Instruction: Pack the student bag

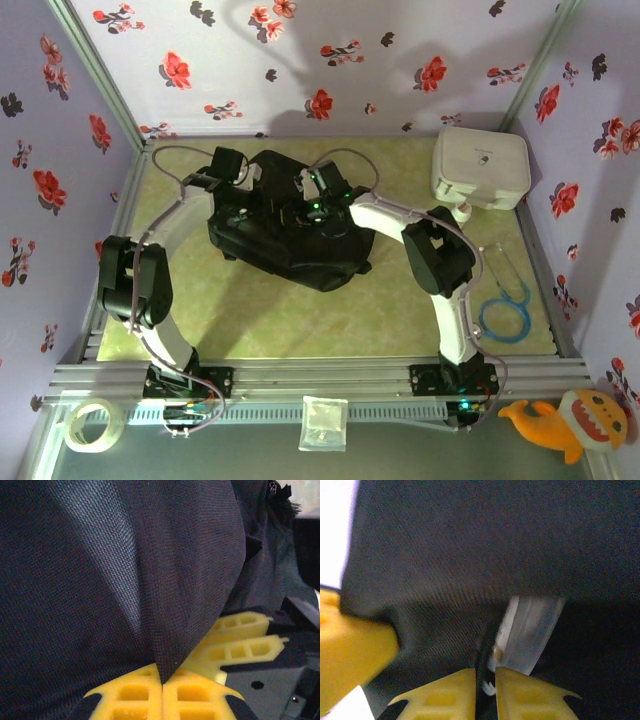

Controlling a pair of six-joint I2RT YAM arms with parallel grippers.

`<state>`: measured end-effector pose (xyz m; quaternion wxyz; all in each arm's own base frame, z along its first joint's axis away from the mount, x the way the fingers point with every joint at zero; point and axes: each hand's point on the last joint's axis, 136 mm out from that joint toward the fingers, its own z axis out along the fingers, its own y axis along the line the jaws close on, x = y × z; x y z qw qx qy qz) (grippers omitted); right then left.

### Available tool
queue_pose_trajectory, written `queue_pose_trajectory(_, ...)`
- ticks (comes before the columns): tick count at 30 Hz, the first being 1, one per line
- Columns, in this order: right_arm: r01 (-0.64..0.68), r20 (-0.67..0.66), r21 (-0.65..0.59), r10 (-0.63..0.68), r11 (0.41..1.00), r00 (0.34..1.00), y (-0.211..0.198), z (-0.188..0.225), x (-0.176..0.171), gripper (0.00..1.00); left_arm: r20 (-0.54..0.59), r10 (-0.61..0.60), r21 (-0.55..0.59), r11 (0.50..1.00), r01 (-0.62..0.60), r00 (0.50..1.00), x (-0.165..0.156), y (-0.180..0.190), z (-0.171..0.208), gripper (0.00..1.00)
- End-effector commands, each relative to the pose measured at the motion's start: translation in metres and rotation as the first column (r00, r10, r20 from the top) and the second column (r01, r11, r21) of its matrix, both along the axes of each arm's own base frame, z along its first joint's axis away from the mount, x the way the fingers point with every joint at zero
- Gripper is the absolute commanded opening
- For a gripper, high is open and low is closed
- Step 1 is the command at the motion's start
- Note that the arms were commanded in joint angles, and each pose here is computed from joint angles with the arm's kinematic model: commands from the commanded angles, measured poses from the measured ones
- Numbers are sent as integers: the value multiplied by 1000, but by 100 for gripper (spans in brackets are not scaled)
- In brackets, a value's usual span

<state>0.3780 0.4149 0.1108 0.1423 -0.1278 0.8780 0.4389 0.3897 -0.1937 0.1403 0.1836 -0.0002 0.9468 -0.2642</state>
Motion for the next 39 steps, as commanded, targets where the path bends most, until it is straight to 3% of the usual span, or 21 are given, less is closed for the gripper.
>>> queue_pose_trajectory(1,9,68,70,-14,998,998,19,16,16,16,-38,-26,-31,999,25,999,-6,-6,-7,0)
queue_pose_trajectory(7,55,125,90,-66,994,990,-3,35,13,20,-19,2,-44,999,-3,1000,1,-3,2,1)
queue_pose_trajectory(11,64,184,39,-70,997,980,-36,48,-6,31,33,75,-26,997,-75,997,4,13,22,25)
queue_pose_trajectory(13,15,220,-49,-4,999,975,-47,44,-23,37,51,143,-24,990,-142,988,3,29,29,41)
queue_pose_trajectory(17,-123,261,-234,184,965,948,-53,27,-57,45,70,272,-8,962,-272,960,-13,64,31,56)
queue_pose_trajectory(21,-237,305,-385,365,892,880,-41,21,-80,47,47,416,4,909,-417,908,-39,99,17,60)
queue_pose_trajectory(27,-323,364,-494,529,807,767,-9,21,-90,52,-5,577,-3,817,-577,817,-70,136,-13,66)
queue_pose_trajectory(33,-368,370,-562,622,741,689,12,10,-87,52,-45,596,1,803,-596,802,-81,138,-29,67)
queue_pose_trajectory(39,-343,384,-591,629,730,676,22,4,-71,48,-40,589,-6,808,-590,807,-80,137,-28,67)
